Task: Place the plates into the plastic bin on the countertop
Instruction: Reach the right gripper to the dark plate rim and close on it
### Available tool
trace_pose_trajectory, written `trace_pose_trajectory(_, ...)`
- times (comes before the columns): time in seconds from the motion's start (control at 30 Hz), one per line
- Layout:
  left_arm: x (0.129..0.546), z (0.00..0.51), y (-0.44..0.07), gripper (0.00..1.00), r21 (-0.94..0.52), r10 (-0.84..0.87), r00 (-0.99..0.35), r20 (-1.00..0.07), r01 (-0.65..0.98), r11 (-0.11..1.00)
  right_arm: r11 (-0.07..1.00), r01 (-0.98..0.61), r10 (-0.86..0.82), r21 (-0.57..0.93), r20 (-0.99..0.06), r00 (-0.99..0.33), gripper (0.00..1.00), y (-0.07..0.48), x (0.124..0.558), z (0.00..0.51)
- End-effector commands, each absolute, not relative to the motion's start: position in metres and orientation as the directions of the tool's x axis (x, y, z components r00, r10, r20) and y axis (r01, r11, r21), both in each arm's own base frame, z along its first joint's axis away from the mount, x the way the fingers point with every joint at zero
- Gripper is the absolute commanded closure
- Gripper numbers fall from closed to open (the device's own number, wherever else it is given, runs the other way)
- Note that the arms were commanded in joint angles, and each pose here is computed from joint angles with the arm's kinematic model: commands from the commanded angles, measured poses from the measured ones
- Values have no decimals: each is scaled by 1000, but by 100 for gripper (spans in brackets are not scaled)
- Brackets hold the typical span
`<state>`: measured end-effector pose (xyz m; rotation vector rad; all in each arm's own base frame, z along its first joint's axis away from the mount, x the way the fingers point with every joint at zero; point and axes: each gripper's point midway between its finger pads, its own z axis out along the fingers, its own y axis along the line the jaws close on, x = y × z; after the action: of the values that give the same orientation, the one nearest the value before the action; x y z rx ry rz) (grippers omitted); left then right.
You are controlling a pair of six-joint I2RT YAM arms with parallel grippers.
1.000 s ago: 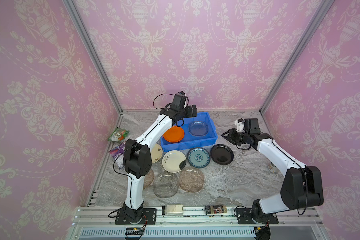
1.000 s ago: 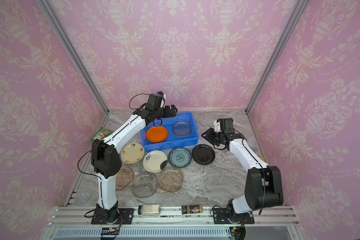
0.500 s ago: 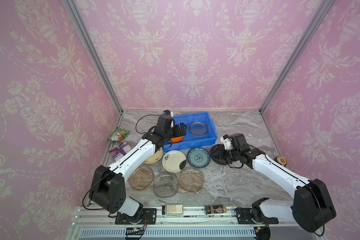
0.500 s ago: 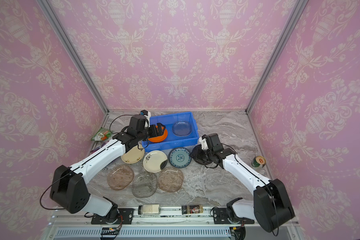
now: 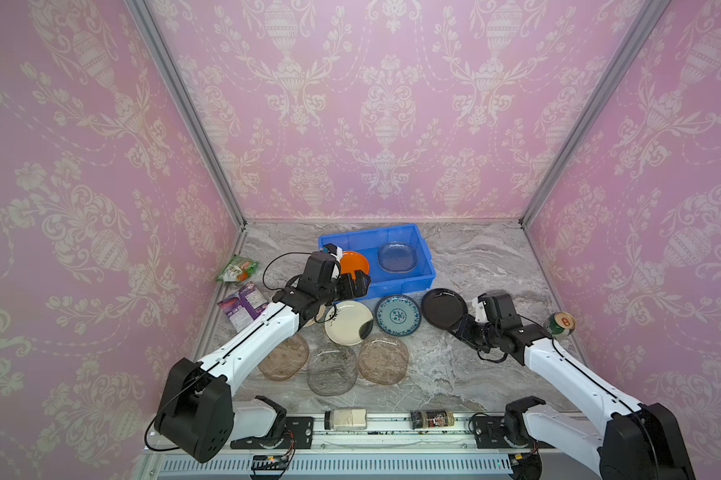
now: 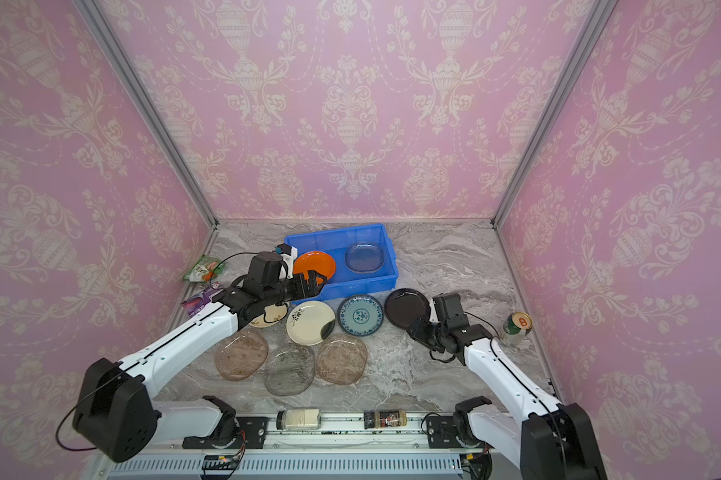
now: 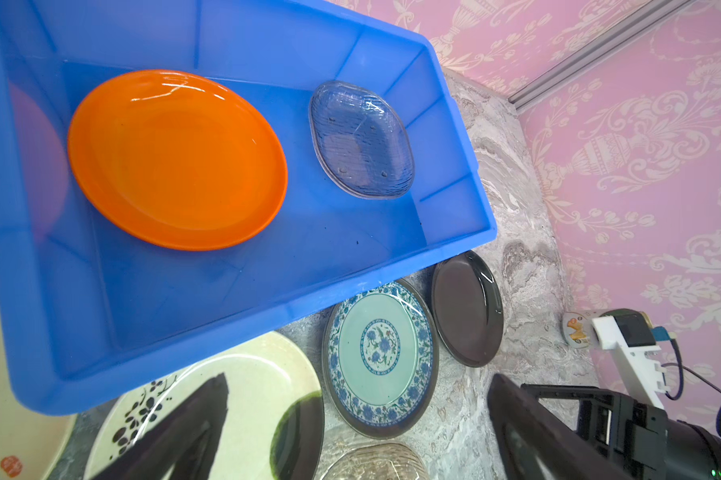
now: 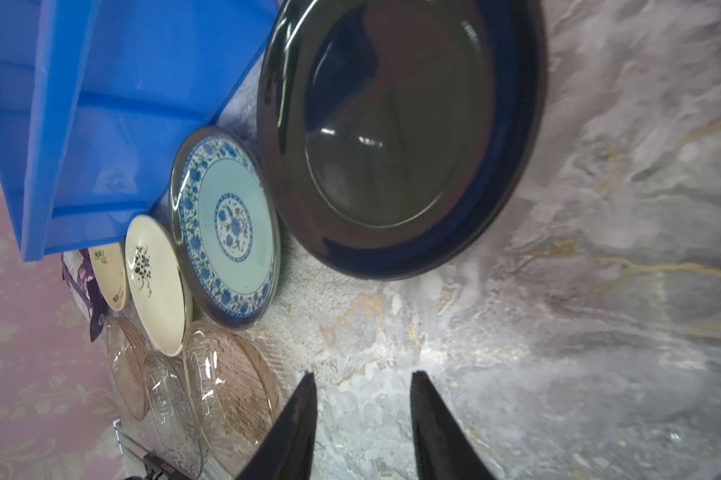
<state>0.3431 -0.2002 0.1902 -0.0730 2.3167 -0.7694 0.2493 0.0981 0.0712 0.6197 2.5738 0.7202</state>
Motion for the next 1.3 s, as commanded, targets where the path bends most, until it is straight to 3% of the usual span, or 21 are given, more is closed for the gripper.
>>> trace_pose_trajectory(0.0, 346, 215, -205, 1, -554, -248, -729, -638, 210, 806, 702, 382, 619, 601, -249, -745, 61, 77, 259, 69)
trace_pose_trajectory(0.23, 358, 222, -206, 1, -535, -250, -690, -680, 234, 812, 627, 410, 694, 663, -235, -680, 66, 60, 277, 68)
trace_pose_trajectory(0.6, 372, 224, -215, 1, -545, -247, -684, -686, 259, 797, 610, 449, 711, 653, -202, -673, 71, 55, 287, 43)
trace_pose_trajectory(1.27, 387, 209, -221, 1, -627, -284, -733, -618, 241, 741, 526, 491, 751, 695, -108, -652, 75, 63, 301, 6)
